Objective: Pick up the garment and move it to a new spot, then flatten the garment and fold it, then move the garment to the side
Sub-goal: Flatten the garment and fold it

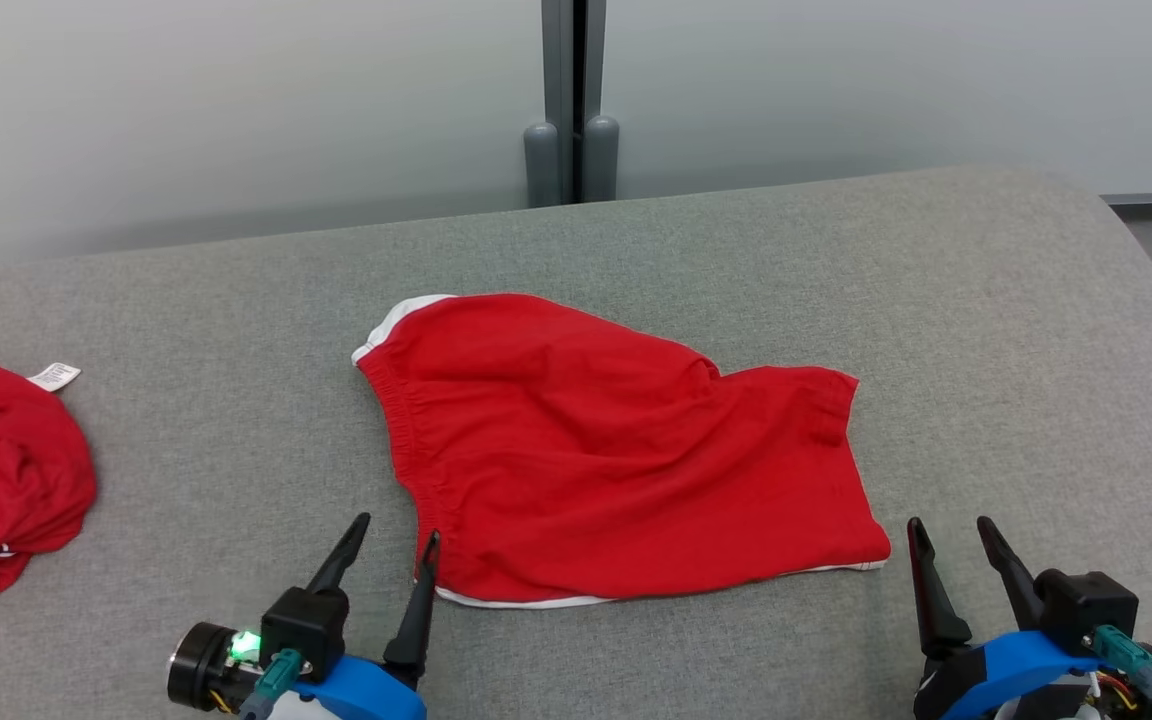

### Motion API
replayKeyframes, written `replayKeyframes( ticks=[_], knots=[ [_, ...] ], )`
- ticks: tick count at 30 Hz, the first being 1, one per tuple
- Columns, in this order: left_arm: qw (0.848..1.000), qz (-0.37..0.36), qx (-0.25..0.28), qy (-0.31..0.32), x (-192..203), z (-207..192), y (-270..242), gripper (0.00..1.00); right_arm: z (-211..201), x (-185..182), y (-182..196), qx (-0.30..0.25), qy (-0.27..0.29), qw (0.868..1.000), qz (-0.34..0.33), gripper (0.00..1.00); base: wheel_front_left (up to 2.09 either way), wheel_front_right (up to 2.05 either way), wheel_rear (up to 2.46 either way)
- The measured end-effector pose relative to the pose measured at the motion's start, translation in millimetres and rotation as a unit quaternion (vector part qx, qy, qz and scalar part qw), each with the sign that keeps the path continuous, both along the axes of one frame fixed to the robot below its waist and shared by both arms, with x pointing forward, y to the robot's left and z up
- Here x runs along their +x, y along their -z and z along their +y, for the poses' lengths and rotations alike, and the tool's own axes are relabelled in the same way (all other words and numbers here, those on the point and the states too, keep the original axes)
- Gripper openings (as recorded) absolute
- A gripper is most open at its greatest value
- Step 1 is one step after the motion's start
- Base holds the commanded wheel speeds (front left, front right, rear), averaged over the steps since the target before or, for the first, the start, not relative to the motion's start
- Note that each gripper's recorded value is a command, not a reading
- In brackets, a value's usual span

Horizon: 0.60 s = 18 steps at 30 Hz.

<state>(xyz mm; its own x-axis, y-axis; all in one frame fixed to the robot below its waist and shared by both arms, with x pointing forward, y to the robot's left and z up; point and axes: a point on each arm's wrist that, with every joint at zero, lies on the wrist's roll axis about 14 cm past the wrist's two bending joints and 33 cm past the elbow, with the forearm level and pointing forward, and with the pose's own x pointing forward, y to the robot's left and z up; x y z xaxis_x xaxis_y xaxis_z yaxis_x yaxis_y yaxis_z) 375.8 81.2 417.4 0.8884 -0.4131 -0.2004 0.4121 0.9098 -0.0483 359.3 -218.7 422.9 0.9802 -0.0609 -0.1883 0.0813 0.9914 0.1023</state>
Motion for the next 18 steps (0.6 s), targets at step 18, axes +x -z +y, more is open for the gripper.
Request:
replayKeyframes(
  ticks=[18],
  knots=[
    [0.990,0.104,0.031,0.094,-20.3,-32.1,59.3,1.00,15.8,4.7,44.3,0.044,-0.008,0.996,0.077,1.00,0.00,0.00,0.00]
  ],
)
